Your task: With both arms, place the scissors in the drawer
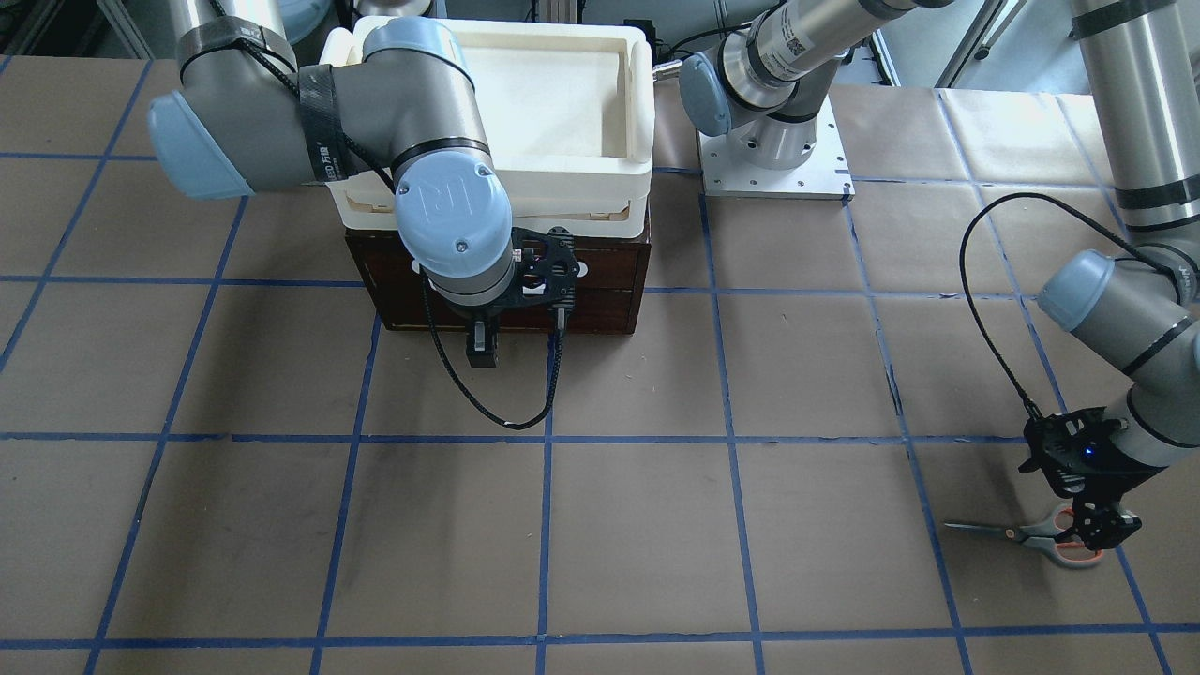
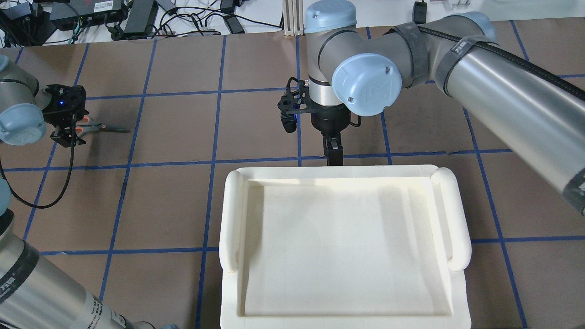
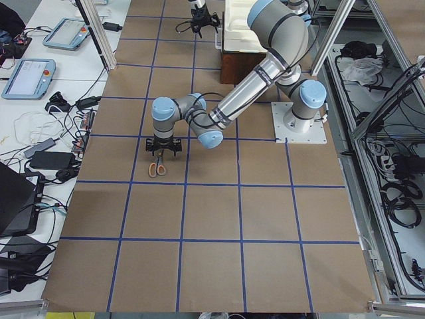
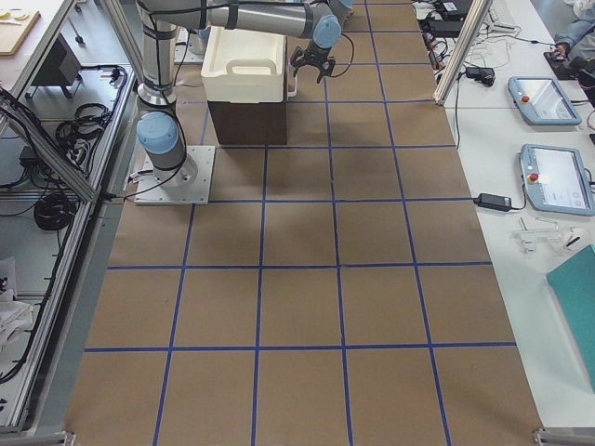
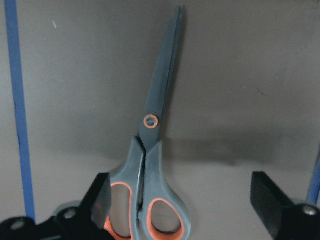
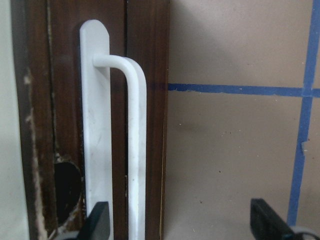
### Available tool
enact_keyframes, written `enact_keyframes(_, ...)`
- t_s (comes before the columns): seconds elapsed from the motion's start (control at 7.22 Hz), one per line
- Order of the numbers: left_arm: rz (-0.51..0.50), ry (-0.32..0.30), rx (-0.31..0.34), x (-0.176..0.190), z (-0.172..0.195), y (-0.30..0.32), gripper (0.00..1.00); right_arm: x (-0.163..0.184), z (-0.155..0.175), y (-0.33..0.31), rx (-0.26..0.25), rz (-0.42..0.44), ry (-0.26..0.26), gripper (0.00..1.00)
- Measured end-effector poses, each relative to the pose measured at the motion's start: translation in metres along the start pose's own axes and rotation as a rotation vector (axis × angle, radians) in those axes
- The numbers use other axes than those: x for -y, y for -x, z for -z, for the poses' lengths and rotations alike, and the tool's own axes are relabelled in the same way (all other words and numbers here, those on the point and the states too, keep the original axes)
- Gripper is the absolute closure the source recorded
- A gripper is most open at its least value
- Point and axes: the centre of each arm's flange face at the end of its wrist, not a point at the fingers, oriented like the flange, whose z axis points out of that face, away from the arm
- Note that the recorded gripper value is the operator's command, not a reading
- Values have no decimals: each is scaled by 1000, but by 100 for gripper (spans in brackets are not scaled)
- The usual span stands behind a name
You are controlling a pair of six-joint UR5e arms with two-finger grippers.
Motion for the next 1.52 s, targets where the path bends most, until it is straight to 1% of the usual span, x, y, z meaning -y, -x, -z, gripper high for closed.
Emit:
enact_keyframes(0.55, -39, -7, 4, -11, -21, 21, 0, 4, -13, -12, 17, 1, -4, 0)
enact_keyframes(0.69, -40, -18, -3, -10, -27, 21, 0, 4, -14, -12, 26, -3, -5, 0)
enact_keyframes(0.83, -39, -35, -7, -9, -33, 21, 3, 4, -14, -10, 35, -8, -4, 0)
enact_keyframes(0.97, -37, -50, -18, -7, -38, 20, 21, 4, -15, -9, 43, -11, -3, 0)
enact_keyframes(1.11, -35, -63, -33, -6, -41, 18, 77, 4, -15, -9, 47, -11, -2, 0)
enact_keyframes(1.25, -35, -65, -41, -6, -41, 17, 100, 4, -17, -9, 49, -12, -1, 0)
enact_keyframes(1.52, -41, -50, -44, -6, -38, 18, 100, 4, -20, -11, 47, -12, 0, 0)
